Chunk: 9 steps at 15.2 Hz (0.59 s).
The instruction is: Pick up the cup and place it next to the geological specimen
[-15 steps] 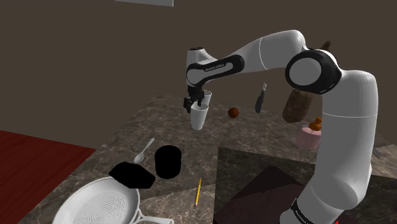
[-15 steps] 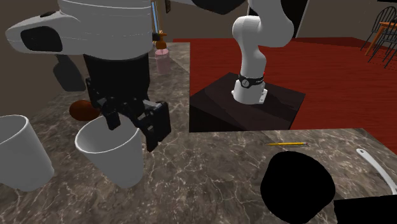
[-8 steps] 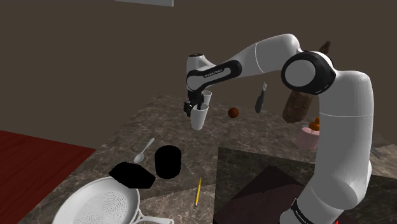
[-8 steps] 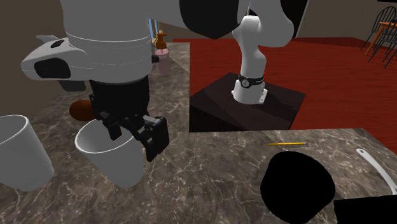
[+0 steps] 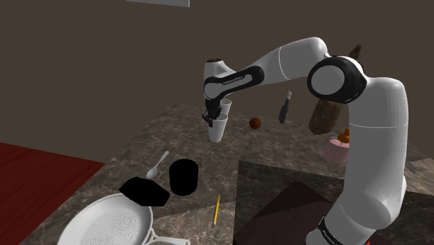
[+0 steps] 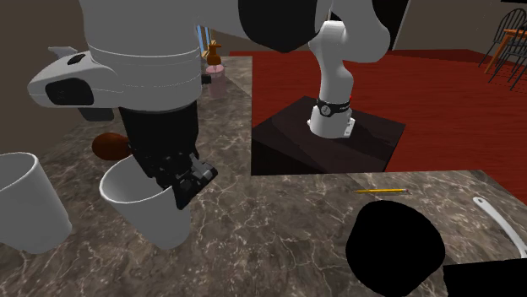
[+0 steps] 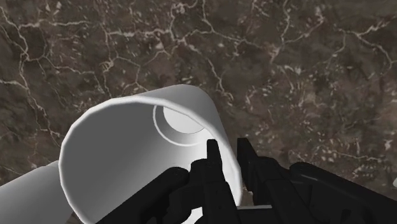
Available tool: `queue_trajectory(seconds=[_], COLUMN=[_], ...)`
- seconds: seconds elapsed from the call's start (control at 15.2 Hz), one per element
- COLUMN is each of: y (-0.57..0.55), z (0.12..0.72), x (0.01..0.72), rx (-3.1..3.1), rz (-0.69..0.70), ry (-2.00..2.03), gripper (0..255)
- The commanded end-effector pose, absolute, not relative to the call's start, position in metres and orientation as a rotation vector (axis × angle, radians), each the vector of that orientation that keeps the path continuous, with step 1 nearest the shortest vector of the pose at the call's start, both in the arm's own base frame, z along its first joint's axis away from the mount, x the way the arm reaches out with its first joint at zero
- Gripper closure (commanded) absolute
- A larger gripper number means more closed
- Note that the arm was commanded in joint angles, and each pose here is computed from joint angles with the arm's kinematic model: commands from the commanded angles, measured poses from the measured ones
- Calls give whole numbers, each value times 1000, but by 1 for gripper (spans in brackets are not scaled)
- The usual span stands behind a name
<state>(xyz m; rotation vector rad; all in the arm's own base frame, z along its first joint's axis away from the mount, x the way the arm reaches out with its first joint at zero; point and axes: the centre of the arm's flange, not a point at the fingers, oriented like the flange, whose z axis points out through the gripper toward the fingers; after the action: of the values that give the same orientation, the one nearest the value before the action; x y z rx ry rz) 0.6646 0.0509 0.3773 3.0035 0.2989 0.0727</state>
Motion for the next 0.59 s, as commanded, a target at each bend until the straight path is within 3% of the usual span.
queue_trajectory(seconds=[0.0, 0.53], y=[51, 51], z=[377, 388], x=[665, 665], rx=[3004, 3004], rz=[73, 73], ry=[299, 299], gripper=[255, 255])
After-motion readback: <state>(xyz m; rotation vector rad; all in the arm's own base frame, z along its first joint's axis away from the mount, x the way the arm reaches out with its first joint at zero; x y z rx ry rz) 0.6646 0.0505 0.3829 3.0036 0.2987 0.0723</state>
